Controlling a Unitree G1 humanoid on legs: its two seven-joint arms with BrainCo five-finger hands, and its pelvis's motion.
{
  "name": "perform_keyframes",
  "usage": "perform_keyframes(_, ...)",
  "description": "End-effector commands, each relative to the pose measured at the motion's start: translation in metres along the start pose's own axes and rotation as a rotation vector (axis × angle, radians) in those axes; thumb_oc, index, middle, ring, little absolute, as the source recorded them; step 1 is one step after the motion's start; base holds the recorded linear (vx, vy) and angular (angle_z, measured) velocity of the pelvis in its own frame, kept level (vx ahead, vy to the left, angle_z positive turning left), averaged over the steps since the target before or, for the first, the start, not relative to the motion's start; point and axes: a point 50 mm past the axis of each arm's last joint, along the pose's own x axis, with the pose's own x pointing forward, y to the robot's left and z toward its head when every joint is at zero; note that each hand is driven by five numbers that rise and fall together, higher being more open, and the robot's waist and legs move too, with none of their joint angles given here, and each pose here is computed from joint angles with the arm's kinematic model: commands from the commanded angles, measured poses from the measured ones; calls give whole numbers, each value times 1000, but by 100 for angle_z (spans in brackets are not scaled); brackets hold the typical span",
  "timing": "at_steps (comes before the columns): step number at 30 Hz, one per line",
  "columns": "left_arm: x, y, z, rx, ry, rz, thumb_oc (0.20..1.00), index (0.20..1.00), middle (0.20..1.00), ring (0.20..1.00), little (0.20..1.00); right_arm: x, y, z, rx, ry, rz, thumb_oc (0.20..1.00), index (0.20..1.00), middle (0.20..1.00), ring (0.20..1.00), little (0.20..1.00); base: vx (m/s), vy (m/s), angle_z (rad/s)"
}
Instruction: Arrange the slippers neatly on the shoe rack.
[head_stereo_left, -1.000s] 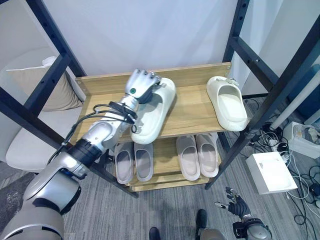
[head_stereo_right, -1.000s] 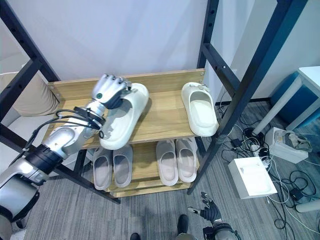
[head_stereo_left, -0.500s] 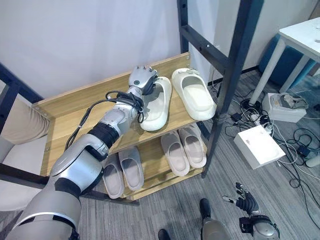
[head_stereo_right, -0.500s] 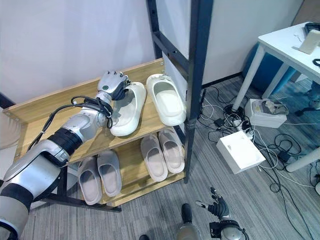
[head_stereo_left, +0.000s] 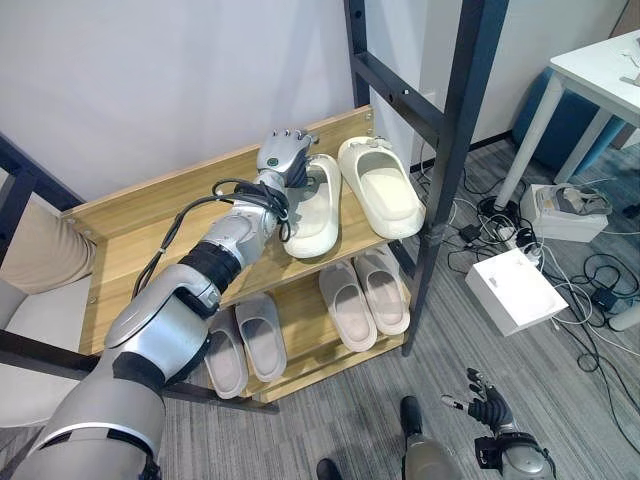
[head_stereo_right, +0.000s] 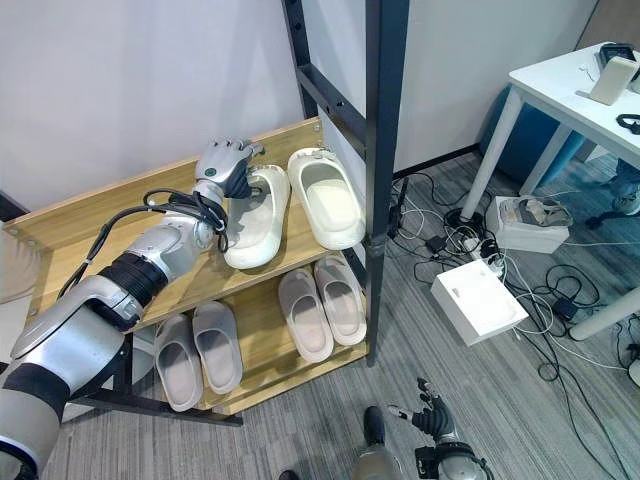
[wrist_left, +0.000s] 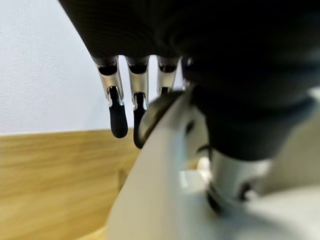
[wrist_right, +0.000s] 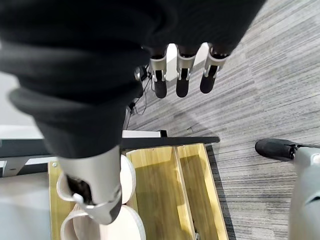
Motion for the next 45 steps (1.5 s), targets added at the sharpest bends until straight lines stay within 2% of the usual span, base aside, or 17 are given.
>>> perform_keyframes(1, 18, 53, -19, 6, 55, 146, 1000, 1000, 1000, 1000, 1000, 3, 4, 13, 33, -63, 16, 1000, 1000, 1000, 1000, 1000, -40, -20, 23)
perform_keyframes(9, 8, 60, -13, -66, 1, 188, 1000, 1000, 1000, 1000, 1000, 1, 18, 2, 22, -7, 87, 1000, 1000, 1000, 1000, 1000, -31, -8, 14)
perform_keyframes(14, -4, 73, -9, -179, -49, 250, 1000, 1000, 1000, 1000, 1000, -1, 22, -3, 10, 15, 108, 1000, 1000, 1000, 1000, 1000, -3, -3, 8)
perform_keyframes(19, -29, 58, 1, -634, -95, 262, 1000, 1000, 1000, 1000, 1000, -4, 29, -10, -2, 50, 127, 1000, 1000, 1000, 1000, 1000, -7, 1, 11)
perform_keyframes(20, -45, 42, 3, -873, -93, 227, 1000, 1000, 1000, 1000, 1000, -5, 33, -13, -8, 63, 136, 1000, 1000, 1000, 1000, 1000, 2, 5, 17)
perform_keyframes(21, -45, 43, 2, -873, -92, 227, 1000, 1000, 1000, 1000, 1000, -5, 33, -13, -9, 63, 137, 1000, 1000, 1000, 1000, 1000, 1, 7, 18)
perform_keyframes(24, -68, 16, 9, -1119, -65, 152, 1000, 1000, 1000, 1000, 1000, -6, 38, -16, -9, 77, 150, 1000, 1000, 1000, 1000, 1000, -3, 4, 8)
perform_keyframes(26, -74, 9, 11, -1141, -61, 118, 1000, 1000, 1000, 1000, 1000, -7, 39, -17, -6, 79, 154, 1000, 1000, 1000, 1000, 1000, -3, 4, 7)
perform_keyframes(27, -86, -10, 19, -1263, -30, 49, 1000, 1000, 1000, 1000, 1000, -7, 41, -18, -6, 85, 165, 1000, 1000, 1000, 1000, 1000, -1, 3, 6)
perform_keyframes(29, -95, -29, 25, -1357, 24, -22, 1000, 1000, 1000, 1000, 1000, -7, 44, -16, -6, 80, 178, 1000, 1000, 1000, 1000, 1000, 1, 4, 7)
perform_keyframes(35, -112, -71, 42, -1506, 152, -179, 1000, 1000, 1000, 1000, 1000, -1, 50, -6, -11, 61, 213, 1000, 1000, 1000, 1000, 1000, -1, 3, 5)
perform_keyframes(45, -93, -61, 81, -1596, 23, -240, 1000, 1000, 1000, 1000, 1000, 3, 52, -2, -16, 61, 219, 1000, 1000, 1000, 1000, 1000, 0, 0, 0)
